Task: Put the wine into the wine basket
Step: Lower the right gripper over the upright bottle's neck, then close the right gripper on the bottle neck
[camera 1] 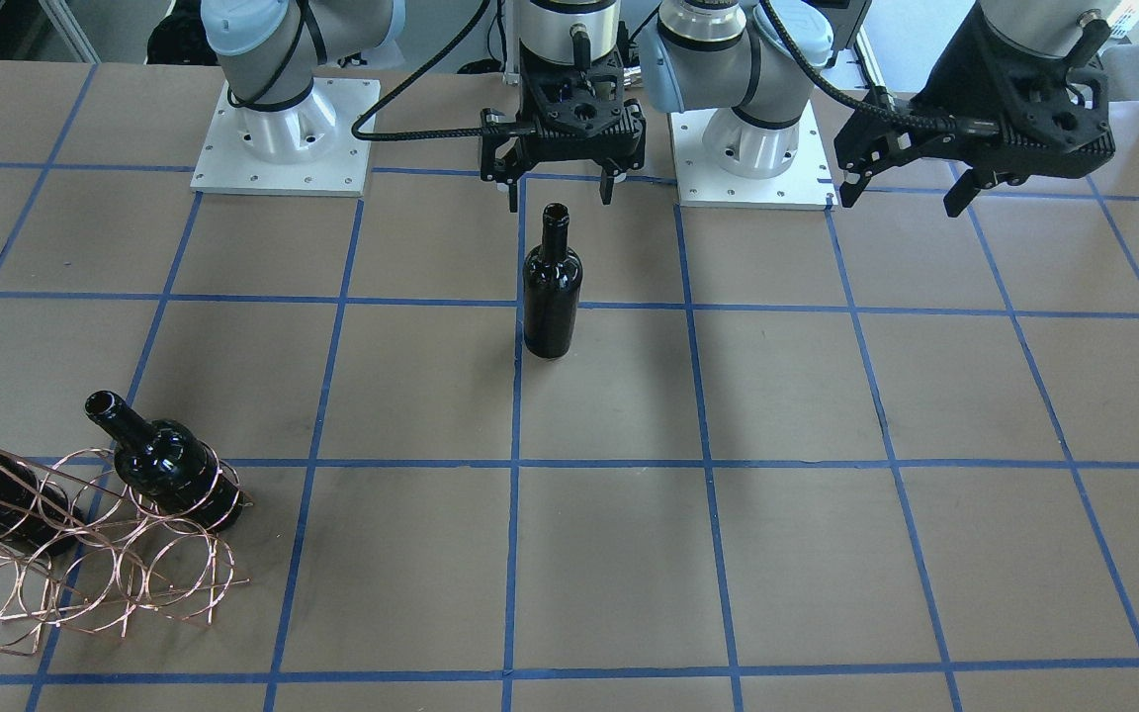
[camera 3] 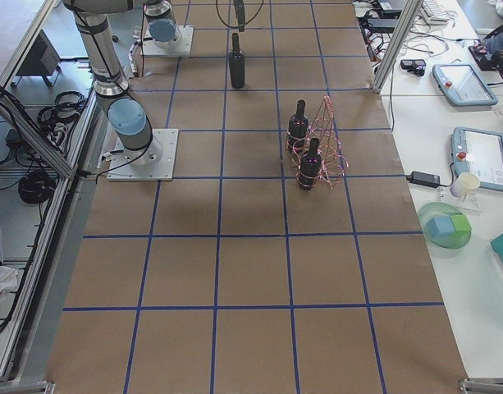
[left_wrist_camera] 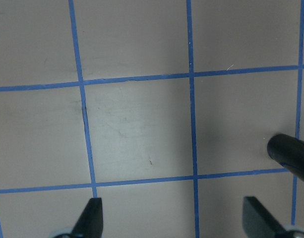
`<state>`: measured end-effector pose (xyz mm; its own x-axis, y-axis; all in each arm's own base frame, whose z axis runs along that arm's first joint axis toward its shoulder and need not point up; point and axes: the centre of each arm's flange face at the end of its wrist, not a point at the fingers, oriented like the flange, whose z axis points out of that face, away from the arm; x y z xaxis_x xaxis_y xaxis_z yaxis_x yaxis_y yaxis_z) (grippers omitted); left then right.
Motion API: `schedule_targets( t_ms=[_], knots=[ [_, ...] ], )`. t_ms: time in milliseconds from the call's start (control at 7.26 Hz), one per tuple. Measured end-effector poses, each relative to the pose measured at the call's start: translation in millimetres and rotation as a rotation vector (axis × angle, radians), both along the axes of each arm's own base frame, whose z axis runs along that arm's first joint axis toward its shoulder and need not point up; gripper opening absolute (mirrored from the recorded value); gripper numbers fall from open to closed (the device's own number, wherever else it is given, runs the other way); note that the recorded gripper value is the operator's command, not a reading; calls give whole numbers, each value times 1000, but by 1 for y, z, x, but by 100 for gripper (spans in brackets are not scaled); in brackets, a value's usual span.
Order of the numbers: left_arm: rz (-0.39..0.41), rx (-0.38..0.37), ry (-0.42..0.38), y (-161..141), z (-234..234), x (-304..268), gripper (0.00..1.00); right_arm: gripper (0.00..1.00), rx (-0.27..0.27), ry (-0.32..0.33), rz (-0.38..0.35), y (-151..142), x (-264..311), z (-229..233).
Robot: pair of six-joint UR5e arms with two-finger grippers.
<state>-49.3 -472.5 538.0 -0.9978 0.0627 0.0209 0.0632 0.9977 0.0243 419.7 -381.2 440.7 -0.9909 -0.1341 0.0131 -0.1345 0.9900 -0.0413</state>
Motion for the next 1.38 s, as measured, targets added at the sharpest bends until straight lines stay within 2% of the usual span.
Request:
schedule_targets(
  t_ms=[413, 827, 964, 1378],
  knots=[
    [-10, 10, -1, 1, -4, -3, 100, 93, 30, 30, 14, -2, -7, -22],
    [-8, 15, -4, 4, -4, -2, 100, 93, 46, 42, -2, -10, -8, -42],
    [-7, 14, -4, 4, -4, -2, 100, 84, 52, 41, -5, -11, -7, -47],
    [-5, 13, -5, 4, -3, -1, 100, 72, 63, 41, -7, -12, -6, -51]
  ],
)
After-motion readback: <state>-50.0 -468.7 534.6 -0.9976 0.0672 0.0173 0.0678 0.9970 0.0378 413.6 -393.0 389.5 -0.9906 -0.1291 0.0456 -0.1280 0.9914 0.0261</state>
